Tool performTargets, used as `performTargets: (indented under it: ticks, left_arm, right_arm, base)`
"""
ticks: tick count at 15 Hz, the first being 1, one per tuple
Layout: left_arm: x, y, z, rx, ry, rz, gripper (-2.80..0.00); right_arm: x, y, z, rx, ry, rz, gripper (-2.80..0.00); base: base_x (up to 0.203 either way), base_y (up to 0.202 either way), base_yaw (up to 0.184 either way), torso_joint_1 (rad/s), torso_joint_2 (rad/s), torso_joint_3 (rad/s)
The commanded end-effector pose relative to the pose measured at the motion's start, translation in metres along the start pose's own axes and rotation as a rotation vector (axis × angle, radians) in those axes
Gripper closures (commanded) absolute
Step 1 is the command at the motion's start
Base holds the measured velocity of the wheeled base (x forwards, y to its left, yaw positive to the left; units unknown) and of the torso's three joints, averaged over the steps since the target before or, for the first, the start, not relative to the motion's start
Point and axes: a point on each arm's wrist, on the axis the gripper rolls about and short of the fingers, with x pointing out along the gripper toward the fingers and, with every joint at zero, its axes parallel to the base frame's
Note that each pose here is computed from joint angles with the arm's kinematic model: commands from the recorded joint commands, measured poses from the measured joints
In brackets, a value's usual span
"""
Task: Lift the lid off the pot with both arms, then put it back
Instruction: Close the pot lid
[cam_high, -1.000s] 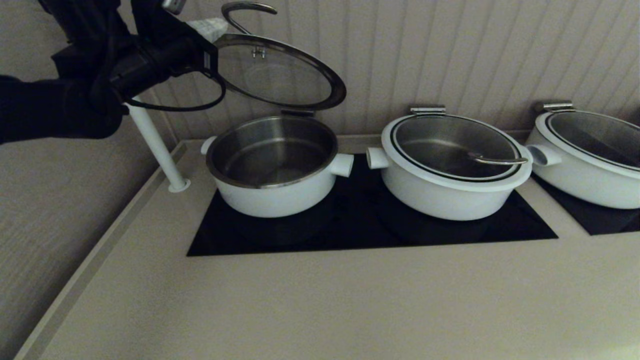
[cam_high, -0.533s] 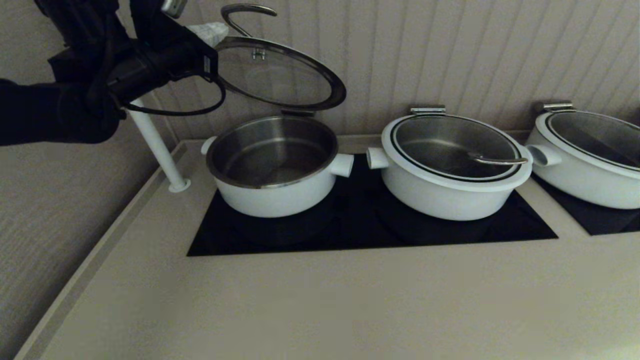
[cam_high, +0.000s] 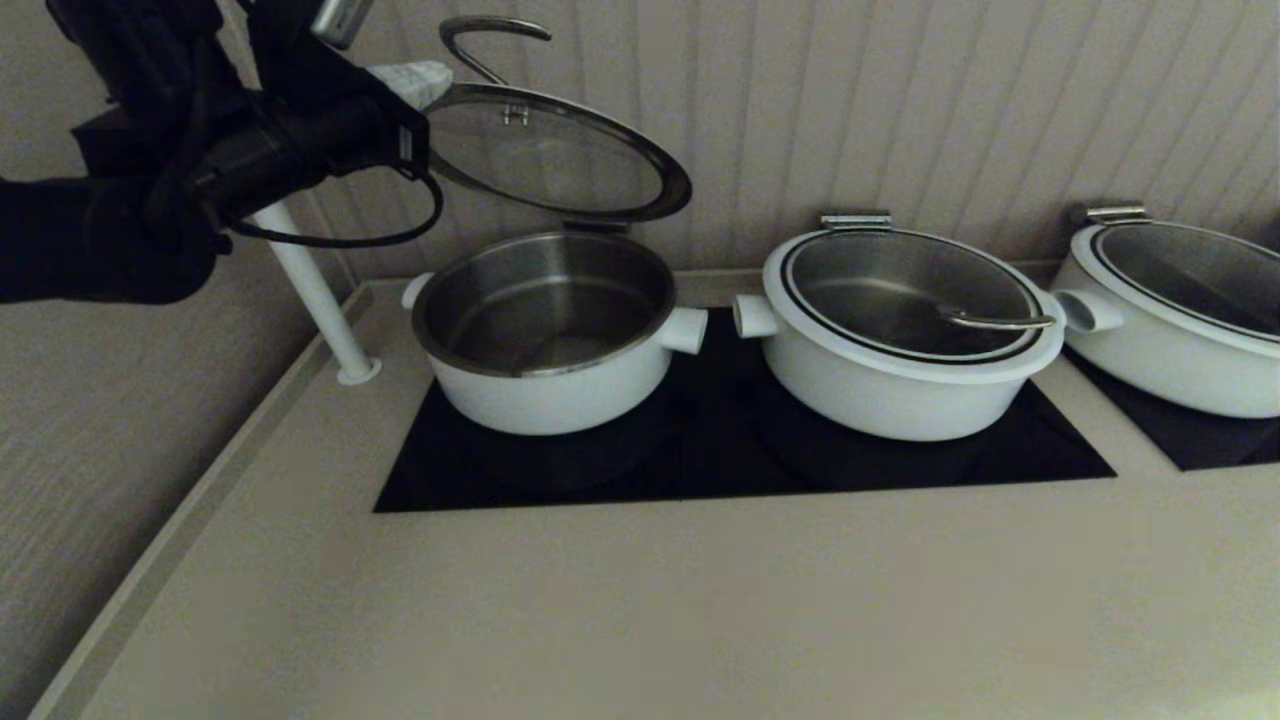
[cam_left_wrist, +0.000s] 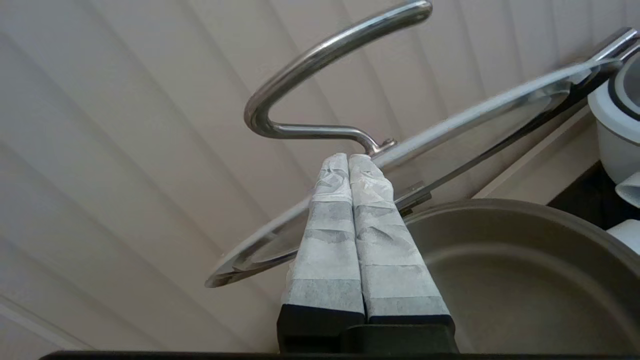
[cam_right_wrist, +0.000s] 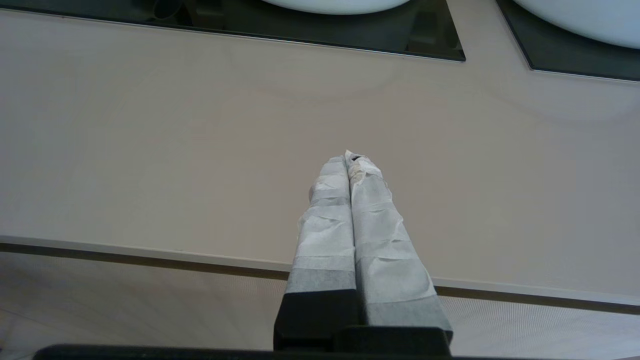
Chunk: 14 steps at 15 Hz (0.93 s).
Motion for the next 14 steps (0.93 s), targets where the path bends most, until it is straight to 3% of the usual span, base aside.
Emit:
performTargets:
  ticks: [1, 7, 10, 14]
  left_arm:
    - [-0.004, 0.000, 0.004, 0.005, -0.007, 0.002, 0.00]
    - [-0.008, 0.003, 0.012, 0.017, -0.027, 0.014, 0.00]
    - [-0.002, 0.011, 0.017, 0.054, -0.058, 0.034, 0.00]
    - [0.007, 0.010, 0.009, 0.057, -0.054, 0.032, 0.00]
  right_arm:
    - [0.000, 0.000, 0.000, -0.001, 0.002, 0.001, 0.00]
    - [0.000, 0.000, 0.000, -0.001, 0.002, 0.001, 0.00]
    - [0.000, 0.000, 0.000, -0.001, 0.002, 0.001, 0.00]
    - [0.000, 0.000, 0.000, -0.001, 0.002, 0.001, 0.00]
  base:
    - [0.000, 0.000, 0.000, 0.000, 0.00, 0.000]
    - [0.000, 0.000, 0.000, 0.000, 0.00, 0.000]
    - [0.000, 0.000, 0.000, 0.000, 0.00, 0.000]
    - [0.000, 0.000, 0.000, 0.000, 0.00, 0.000]
